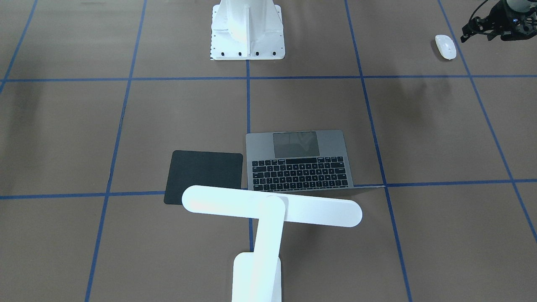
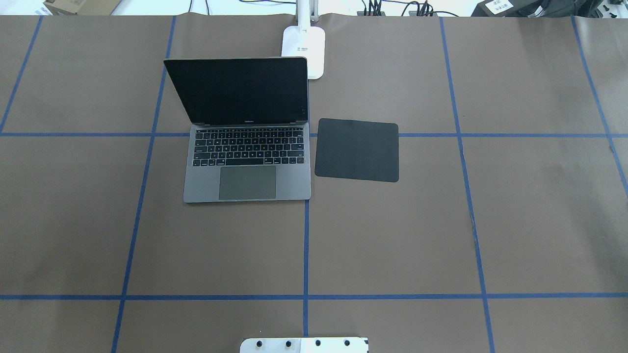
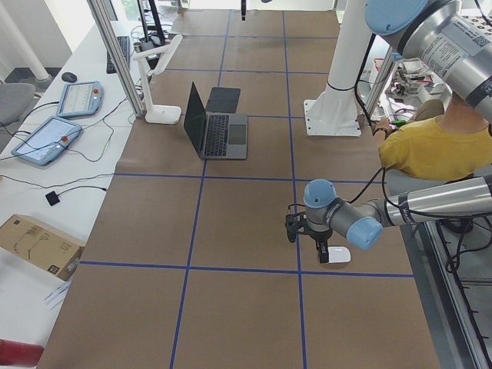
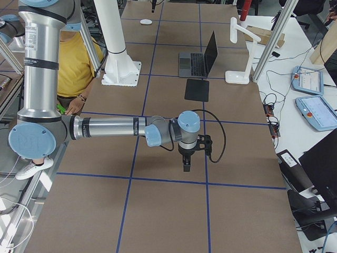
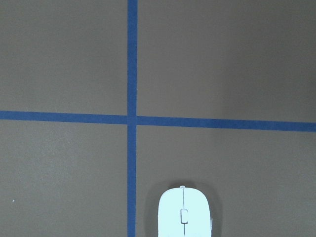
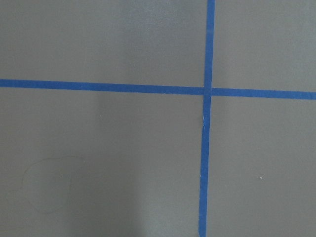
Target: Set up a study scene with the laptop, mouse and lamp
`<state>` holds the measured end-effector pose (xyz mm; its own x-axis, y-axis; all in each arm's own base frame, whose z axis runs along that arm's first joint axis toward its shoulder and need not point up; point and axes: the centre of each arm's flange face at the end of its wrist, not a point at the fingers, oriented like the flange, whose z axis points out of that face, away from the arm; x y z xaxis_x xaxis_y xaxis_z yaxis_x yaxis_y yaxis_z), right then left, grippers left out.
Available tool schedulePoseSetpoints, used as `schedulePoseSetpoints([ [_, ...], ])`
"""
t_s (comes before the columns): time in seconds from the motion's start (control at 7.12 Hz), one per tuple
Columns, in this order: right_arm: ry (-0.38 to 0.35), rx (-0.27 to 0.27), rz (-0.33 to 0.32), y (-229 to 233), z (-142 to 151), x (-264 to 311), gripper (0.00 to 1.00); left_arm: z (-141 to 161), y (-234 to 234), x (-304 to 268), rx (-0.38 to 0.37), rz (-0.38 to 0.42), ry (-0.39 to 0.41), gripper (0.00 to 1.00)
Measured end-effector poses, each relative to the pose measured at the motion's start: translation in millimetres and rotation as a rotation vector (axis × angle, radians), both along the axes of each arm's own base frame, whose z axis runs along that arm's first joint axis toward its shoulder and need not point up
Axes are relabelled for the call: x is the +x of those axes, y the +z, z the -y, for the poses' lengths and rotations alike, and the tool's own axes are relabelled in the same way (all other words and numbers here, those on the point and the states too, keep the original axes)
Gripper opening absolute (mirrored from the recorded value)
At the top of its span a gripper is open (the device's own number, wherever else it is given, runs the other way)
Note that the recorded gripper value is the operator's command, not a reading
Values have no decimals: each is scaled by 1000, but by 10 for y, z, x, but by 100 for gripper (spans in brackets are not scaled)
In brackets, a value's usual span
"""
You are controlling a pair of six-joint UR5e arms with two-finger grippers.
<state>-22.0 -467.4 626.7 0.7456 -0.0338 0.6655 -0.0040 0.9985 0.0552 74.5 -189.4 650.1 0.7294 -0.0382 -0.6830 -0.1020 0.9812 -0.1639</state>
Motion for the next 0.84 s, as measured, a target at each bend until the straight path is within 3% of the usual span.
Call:
schedulePoseSetpoints([
  [0.84, -4, 0, -9, 15, -5, 1, 100, 58, -155, 550, -65, -40, 24, 100],
])
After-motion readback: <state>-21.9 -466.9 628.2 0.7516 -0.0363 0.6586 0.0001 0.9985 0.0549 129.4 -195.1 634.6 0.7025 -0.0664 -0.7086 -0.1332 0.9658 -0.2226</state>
